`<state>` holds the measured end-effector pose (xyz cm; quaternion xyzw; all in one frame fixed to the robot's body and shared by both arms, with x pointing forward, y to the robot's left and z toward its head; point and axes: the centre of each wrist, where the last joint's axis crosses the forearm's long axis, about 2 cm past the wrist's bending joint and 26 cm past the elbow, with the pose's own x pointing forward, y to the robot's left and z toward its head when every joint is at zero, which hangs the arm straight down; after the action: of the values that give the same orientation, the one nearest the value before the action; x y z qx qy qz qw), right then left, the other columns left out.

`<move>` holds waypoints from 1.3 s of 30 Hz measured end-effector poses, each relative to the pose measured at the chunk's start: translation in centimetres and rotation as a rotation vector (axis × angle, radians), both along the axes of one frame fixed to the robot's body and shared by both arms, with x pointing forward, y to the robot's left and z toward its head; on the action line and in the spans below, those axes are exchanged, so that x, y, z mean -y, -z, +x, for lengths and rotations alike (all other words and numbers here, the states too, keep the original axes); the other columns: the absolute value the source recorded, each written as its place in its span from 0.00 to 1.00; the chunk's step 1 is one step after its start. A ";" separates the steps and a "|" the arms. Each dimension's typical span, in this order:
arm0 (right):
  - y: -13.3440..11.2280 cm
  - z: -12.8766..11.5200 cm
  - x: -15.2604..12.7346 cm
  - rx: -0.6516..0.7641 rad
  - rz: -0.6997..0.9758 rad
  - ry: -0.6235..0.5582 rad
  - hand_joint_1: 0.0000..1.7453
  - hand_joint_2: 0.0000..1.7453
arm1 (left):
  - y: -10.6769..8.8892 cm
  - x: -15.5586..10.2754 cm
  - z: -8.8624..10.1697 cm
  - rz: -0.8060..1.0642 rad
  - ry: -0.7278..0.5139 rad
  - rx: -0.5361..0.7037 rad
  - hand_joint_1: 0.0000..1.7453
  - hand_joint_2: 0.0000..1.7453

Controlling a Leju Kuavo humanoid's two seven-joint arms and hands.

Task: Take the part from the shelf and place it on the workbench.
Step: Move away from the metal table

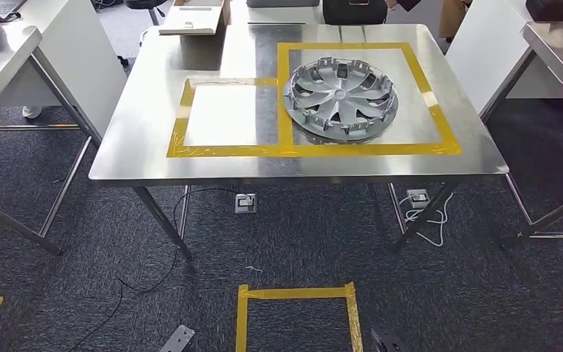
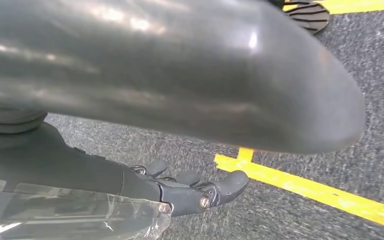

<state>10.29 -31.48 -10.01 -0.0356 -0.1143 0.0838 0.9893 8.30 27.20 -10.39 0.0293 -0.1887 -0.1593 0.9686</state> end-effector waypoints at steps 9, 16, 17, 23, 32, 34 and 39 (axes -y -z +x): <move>0.0 0.2 -0.2 0.002 -0.007 0.003 0.00 0.00 | 0.1 -0.3 -0.3 0.005 -0.002 -0.007 0.00 0.00; 0.1 -0.2 -0.5 -0.003 -0.004 0.013 0.00 0.00 | 0.0 -0.5 -0.2 0.009 -0.003 -0.002 0.00 0.00; 0.1 -0.2 -0.6 -0.002 -0.003 0.014 0.00 0.00 | 0.0 -0.5 -0.1 0.010 -0.002 0.000 0.00 0.00; 0.2 -0.7 -0.7 -0.007 -0.002 0.024 0.00 0.00 | 0.0 -0.4 0.1 0.008 0.002 0.004 0.00 0.00; 0.2 -0.7 -0.3 -0.006 -0.010 0.021 0.00 0.00 | 0.0 0.2 0.0 -0.001 0.009 0.004 0.00 0.00; 0.2 -0.7 -0.4 -0.006 -0.010 0.021 0.00 0.00 | 0.0 0.2 0.0 -0.001 0.010 0.003 0.00 0.00; 0.2 -0.8 -0.5 -0.008 -0.007 0.021 0.00 0.00 | 0.1 0.1 -0.5 0.002 0.012 -0.005 0.00 0.00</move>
<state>9.47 -30.98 -10.21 -0.0400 -0.1098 0.0742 0.9904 7.83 27.10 -10.46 0.0286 -0.1864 -0.1652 0.9681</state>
